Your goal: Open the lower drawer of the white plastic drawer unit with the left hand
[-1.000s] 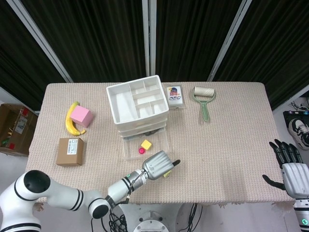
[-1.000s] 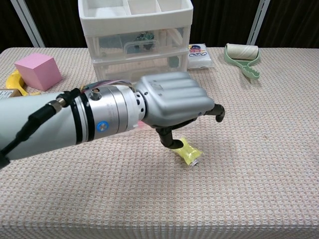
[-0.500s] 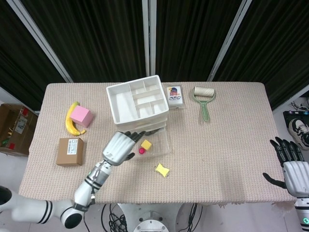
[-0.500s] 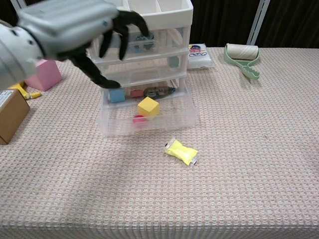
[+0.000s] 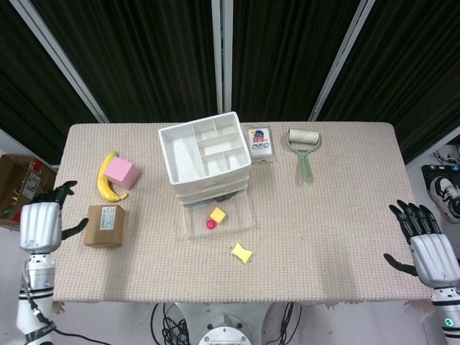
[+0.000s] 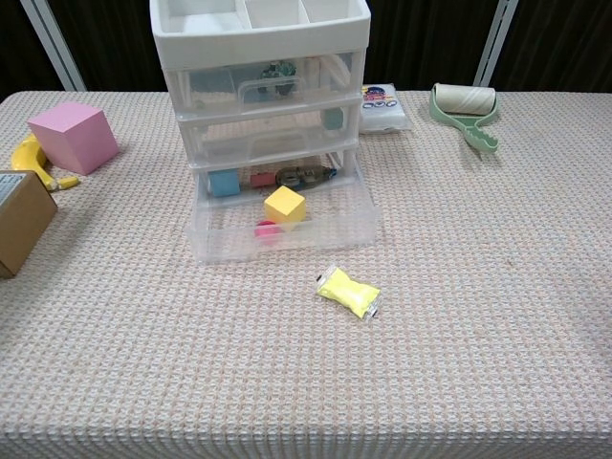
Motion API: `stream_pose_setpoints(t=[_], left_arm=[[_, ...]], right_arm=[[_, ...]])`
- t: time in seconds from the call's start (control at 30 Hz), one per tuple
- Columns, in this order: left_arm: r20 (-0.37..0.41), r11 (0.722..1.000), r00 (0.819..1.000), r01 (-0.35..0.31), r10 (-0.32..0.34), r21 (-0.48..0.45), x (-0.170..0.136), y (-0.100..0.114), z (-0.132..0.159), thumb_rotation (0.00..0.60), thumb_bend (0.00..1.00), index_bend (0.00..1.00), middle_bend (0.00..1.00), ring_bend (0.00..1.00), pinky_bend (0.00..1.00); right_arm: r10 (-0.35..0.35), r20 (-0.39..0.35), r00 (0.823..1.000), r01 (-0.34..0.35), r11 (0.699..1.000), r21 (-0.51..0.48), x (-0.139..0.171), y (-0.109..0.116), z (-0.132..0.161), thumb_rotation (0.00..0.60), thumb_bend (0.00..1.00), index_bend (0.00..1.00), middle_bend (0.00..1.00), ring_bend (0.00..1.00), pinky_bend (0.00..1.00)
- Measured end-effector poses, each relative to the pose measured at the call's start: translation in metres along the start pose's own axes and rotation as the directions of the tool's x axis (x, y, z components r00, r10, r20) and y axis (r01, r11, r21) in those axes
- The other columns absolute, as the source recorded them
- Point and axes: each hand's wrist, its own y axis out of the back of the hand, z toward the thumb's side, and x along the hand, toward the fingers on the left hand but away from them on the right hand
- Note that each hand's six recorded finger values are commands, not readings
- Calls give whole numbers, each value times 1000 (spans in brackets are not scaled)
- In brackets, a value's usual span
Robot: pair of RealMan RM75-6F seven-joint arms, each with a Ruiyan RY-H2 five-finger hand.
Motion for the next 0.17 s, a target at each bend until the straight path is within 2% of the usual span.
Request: stream_pose_setpoints(t=[0.07, 0.17], left_arm=[[-34, 996, 996, 81, -80, 34, -12, -8, -20, 600, 116, 216, 255, 266, 267], [-80, 986, 985, 156, -152, 51, -34, -17, -40, 600, 116, 211, 251, 261, 266]], right_arm=[[0, -1, 1000, 0, 1000, -3, 0, -2, 1, 600, 81, 0, 0, 0, 0], [0, 10, 1000, 1, 1000, -11, 0, -4, -1, 600, 81, 0, 0, 0, 0]])
